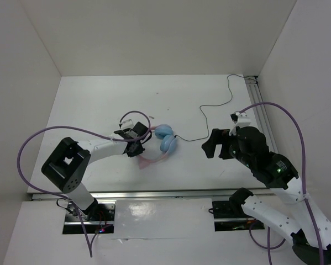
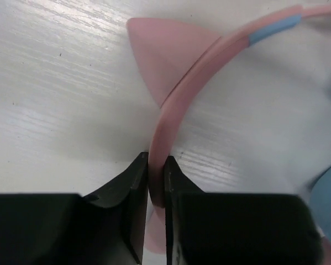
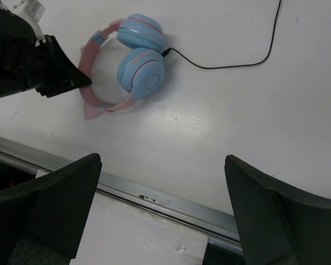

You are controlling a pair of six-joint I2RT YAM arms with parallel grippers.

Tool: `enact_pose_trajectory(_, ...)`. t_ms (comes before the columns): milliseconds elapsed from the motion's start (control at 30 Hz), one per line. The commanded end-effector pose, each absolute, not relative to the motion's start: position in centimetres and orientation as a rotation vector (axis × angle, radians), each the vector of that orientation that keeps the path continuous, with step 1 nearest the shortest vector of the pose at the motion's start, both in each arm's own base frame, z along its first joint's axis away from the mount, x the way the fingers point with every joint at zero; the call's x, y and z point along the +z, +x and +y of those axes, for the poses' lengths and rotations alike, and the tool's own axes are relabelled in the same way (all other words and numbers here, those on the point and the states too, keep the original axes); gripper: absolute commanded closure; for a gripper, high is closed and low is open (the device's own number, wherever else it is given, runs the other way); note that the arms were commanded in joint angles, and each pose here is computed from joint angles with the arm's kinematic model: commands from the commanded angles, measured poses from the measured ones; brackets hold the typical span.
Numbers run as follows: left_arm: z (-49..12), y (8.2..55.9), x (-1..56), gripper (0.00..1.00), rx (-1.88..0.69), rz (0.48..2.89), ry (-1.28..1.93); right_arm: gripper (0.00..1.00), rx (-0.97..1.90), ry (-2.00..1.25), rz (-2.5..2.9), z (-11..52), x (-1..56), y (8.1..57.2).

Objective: Wrap the headphones

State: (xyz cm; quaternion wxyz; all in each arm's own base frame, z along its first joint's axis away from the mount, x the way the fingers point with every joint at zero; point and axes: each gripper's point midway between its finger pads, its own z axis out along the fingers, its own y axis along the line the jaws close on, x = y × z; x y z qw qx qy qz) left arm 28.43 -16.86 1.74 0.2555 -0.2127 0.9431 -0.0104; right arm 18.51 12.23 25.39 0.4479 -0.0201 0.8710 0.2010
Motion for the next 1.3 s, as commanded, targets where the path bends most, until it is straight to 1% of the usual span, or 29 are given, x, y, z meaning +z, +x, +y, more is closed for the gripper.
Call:
enact_pose_trajectory(0, -16.3, 27.1, -0.2, 0.84, 0.007, 2.610, -0.603, 0.00, 0.536, -0.067, 2.087, 12.9, 26.8, 19.2)
enact_pose_trajectory(33, -15.8, 26.9, -0.6, 0.90, 0.033, 2.623, -0.613, 0.00, 0.546, -0.074, 2.090, 13.1, 26.8, 19.1)
enact_pose_trajectory(67, -15.8, 27.0, -0.3, 1.00, 0.039, 2.628, -0.601, 0.00, 0.549, -0.070, 2.091, 13.1, 26.6, 19.2)
enact_pose_trajectory(167, -15.6, 27.0, 2.2, 1.00, 0.052, 2.619, -0.508, 0.00, 0.653, -0.107, 2.063, 14.8, 27.2, 19.1)
enact_pose_trajectory(200, -14.5, 27.2, 3.5, 1.00, 0.110, 2.576, -0.512, 0.00, 0.703, -0.120, 2.051, 15.5, 27.0, 18.9)
enact_pose_trajectory(233, -14.2, 27.0, 6.1, 1.00, 0.095, 2.517, -0.536, 0.00, 0.785, -0.134, 1.966, 16.7, 28.6, 19.3)
enact_pose_trajectory(267, -13.1, 26.2, 8.0, 1.00, 0.153, 2.511, -0.520, 0.00, 0.865, -0.171, 1.929, 17.8, 29.0, 18.9)
enact_pose_trajectory(300, -12.0, 26.3, 10.0, 1.00, 0.186, 2.451, -0.542, 0.00, 0.894, -0.171, 1.920, 18.3, 27.7, 19.0)
enact_pose_trajectory(333, -11.3, 26.2, 11.9, 1.00, 0.186, 2.411, -0.550, 0.00, 0.954, -0.155, 1.823, 19.1, 29.2, 19.7)
enact_pose_trajectory(367, -10.6, 26.0, 15.0, 1.00, 0.143, 2.345, -0.551, 0.00, 0.950, -0.124, 1.809, 19.1, 28.6, 20.3)
enact_pose_trajectory(400, -10.0, 26.4, 17.7, 1.00, 0.128, 2.279, -0.550, 0.00, 0.935, -0.094, 1.843, 19.3, 26.3, 21.0)
enact_pose_trajectory(433, -9.3, 25.6, 19.1, 1.00, 0.129, 2.262, -0.527, 0.00, 0.957, -0.085, 1.803, 19.9, 26.6, 21.8)
enact_pose_trajectory(467, -8.9, 25.0, 21.4, 1.00, 0.061, 2.212, -0.547, 0.00, 0.956, -0.085, 1.806, 20.2, 25.9, 22.3)
enact_pose_trajectory(533, -9.2, 24.8, 24.8, 1.00, -0.038, 2.167, -0.498, 0.00, 0.933, -0.135, 1.833, 21.5, 24.3, 23.9)
enact_pose_trajectory(567, -8.6, 24.1, 25.7, 1.00, -0.041, 2.162, -0.490, 0.00, 0.887, -0.169, 1.839, 21.8, 23.5, 24.5)
enact_pose_trajectory(600, -8.2, 23.9, 28.3, 1.00, -0.077, 2.111, -0.486, 0.00, 0.851, -0.189, 1.865, 22.3, 22.5, 25.4)
enact_pose_trajectory(633, -7.5, 23.4, 28.8, 1.00, -0.044, 2.119, -0.462, 0.00, 0.806, -0.238, 1.848, 22.6, 22.2, 26.0)
enact_pose_trajectory(667, -7.0, 23.1, 31.2, 1.00, -0.073, 2.075, -0.471, 0.00, 0.792, -0.292, 1.834, 23.5, 22.3, 26.0)
enact_pose_trajectory(700, -6.8, 22.8, 32.1, 1.00, -0.074, 2.067, -0.455, 0.00, 0.770, -0.351, 1.834, 24.4, 21.9, 26.4)
enact_pose_trajectory(733, -6.6, 22.6, 32.9, 1.00, -0.068, 2.067, -0.439, 0.00, 0.735, -0.479, 1.799, 25.2, 21.9, 26.1)
enact_pose_trajectory(767, -6.1, 22.3, 33.8, 1.00, -0.058, 2.056, -0.425, 0.00, 0.752, -0.579, 1.777, 26.8, 21.9, 25.1)
enact_pose_trajectory(833, -5.3, 21.7, 35.8, 1.00, -0.055, 2.034, -0.418, 0.00, 0.697, -0.649, 1.776, 28.0, 21.8, 25.1)
enact_pose_trajectory(933, -4.1, 21.4, 37.2, 1.00, -0.007, 2.016, -0.430, 0.00, 0.630, -0.775, 1.739, 29.6, 22.2, 23.8)
enact_pose_trajectory(1033, -3.1, 20.7, 38.1, 1.00, 0.036, 2.018, -0.423, 0.03, 0.524, -0.753, 1.715, 30.1, 22.8, 23.0)
enact_pose_trajectory(1100, -3.2, 20.7, 38.4, 1.00, 0.036, 2.018, -0.423, 0.04, 0.379, -0.686, 1.674, 29.4, 23.3, 22.9)
enact_pose_trajectory(1167, -3.2, 20.5, 38.4, 1.00, 0.033, 2.027, -0.409, 0.04, 0.349, -0.657, 1.600, 29.1, 24.2, 22.1)
enact_pose_trajectory(1267, -3.5, 20.4, 38.3, 1.00, 0.018, 2.044, -0.387, 0.04, 0.284, -0.587, 1.546, 27.9, 24.8, 22.9)
